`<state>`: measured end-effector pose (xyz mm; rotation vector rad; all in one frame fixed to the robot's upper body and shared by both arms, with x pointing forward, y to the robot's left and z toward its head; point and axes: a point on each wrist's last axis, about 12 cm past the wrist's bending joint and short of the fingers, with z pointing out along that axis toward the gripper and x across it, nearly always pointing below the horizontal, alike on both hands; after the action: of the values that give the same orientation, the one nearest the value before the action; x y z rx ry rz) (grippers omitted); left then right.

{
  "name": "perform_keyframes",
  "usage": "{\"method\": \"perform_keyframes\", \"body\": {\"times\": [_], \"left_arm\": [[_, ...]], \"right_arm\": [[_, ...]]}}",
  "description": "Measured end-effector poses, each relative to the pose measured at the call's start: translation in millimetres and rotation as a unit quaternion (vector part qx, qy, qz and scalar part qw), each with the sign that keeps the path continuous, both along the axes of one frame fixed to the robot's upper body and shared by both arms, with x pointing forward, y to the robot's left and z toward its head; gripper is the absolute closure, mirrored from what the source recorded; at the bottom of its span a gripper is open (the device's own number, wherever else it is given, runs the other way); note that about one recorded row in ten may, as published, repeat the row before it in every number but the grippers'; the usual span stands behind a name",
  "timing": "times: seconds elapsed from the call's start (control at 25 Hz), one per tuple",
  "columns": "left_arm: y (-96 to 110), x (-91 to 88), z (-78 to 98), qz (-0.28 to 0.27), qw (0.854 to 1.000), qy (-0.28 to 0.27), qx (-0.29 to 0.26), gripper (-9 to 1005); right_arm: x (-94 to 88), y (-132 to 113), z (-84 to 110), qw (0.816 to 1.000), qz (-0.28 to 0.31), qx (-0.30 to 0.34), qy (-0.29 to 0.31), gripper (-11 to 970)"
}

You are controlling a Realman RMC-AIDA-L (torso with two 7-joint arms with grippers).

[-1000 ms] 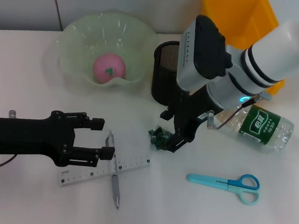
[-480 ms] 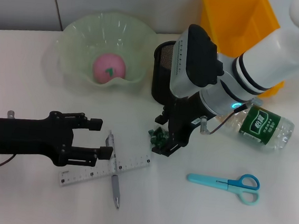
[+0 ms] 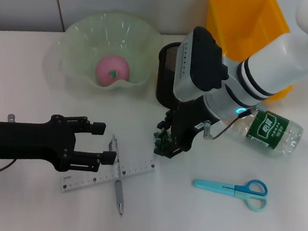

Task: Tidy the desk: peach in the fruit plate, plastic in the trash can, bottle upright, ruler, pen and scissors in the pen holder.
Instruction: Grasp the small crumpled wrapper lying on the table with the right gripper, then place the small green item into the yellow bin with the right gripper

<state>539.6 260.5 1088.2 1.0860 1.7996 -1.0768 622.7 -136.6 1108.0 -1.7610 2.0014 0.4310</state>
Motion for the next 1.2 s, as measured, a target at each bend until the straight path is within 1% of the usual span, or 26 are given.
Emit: {"method": "perform_keyframes", "body": {"times": [0.28,0.48,0.6,0.64,0.72,0.8,0.84,0.92,1.0,1.04,1.08,1.2], "left_arm": [[0.0,0.0,0.0,0.000,1.000,0.000,0.000,197],[0.1,0.0,0.0,0.000,1.000,0.000,0.000,197],[0.2,0.0,0.1,0.000,1.000,0.000,0.000,197],[0.2,0.1,0.3,0.000,1.000,0.000,0.000,196],[0.3,0.2,0.4,-0.001,1.000,0.000,0.000,196],[0.1,0.5,0.9,-0.001,1.000,-0.001,0.000,196],[-0.5,1.2,1.5,-0.002,1.000,-0.002,0.000,196],[-0.8,1.6,1.8,-0.003,1.000,-0.003,0.000,196],[-1.5,1.9,2.0,-0.005,1.000,-0.003,0.000,197],[-1.9,2.2,2.0,-0.005,1.000,-0.003,0.001,197],[-1.9,2.2,2.0,-0.005,1.000,-0.003,0.001,197],[-2.2,2.4,2.3,-0.006,1.000,-0.003,0.001,197]], "right_arm": [[-1.7,-1.5,-4.2,1.000,-0.005,0.001,0.007,398],[-2.1,-1.9,-0.9,1.000,-0.013,0.016,0.009,545],[-2.8,-5.4,6.7,0.999,-0.021,0.032,0.010,653],[-3.6,-8.9,14.0,0.999,-0.028,0.041,0.004,693],[-4.4,-11.1,17.9,0.998,-0.031,0.045,0.002,772],[-6.7,-15.9,25.5,0.998,-0.040,0.056,-0.003,780],[-9.4,-21.5,32.8,0.996,-0.048,0.069,-0.003,785],[-10.9,-25.2,36.2,0.996,-0.052,0.077,-0.002,793],[-13.4,-32.7,45.0,0.993,-0.061,0.100,0.001,796],[-15.0,-40.2,54.2,0.989,-0.071,0.128,0.001,796],[-15.0,-40.2,54.2,0.989,-0.071,0.128,0.001,795],[-17.0,-56.7,69.7,0.978,-0.096,0.183,-0.008,793]]}}
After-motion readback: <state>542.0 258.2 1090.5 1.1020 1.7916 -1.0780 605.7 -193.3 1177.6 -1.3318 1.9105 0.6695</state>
